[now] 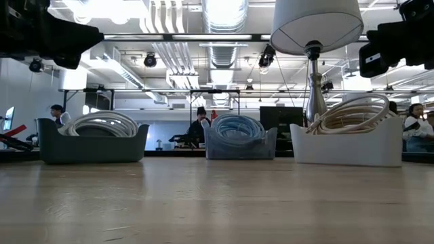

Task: Sort HDMI cables
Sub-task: Return to Home Position

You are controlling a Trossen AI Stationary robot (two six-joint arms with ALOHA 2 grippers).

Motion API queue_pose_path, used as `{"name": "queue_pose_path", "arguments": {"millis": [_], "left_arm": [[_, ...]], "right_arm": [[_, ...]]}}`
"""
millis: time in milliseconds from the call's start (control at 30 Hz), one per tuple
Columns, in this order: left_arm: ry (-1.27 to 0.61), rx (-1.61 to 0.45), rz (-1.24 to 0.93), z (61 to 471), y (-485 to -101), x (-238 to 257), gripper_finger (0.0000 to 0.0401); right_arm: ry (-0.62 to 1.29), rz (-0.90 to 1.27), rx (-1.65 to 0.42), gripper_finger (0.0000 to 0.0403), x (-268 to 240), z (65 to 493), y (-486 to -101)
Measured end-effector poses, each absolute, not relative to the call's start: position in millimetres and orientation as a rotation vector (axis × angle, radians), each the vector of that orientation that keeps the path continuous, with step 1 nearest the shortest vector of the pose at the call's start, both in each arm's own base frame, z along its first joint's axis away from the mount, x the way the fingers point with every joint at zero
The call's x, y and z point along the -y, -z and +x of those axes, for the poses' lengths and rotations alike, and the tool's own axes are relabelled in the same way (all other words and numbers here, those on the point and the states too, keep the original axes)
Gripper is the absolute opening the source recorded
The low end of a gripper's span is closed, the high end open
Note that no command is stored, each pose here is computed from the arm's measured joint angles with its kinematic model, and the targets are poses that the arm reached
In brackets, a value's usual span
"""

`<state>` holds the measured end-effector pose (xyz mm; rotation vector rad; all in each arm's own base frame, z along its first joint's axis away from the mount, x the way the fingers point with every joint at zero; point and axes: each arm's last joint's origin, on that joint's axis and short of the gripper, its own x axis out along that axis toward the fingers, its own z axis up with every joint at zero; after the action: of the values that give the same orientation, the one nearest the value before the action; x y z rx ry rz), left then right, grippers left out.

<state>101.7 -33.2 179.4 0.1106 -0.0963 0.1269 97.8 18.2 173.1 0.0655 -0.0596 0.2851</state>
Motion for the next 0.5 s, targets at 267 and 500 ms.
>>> {"name": "queue_pose_path", "arguments": {"millis": [267,500], "left_arm": [[-0.125,0.047,0.148,102.3,-174.1,33.4,0.0106],[-0.059,-0.049,0.129,102.6,-163.0,35.2,0.0106]], "right_arm": [[-0.243,-0.026,0.019,0.006,-16.9,96.7,-167.7],[-0.243,-0.137,0.002,0.007,-17.2,98.6,-165.2]]}}
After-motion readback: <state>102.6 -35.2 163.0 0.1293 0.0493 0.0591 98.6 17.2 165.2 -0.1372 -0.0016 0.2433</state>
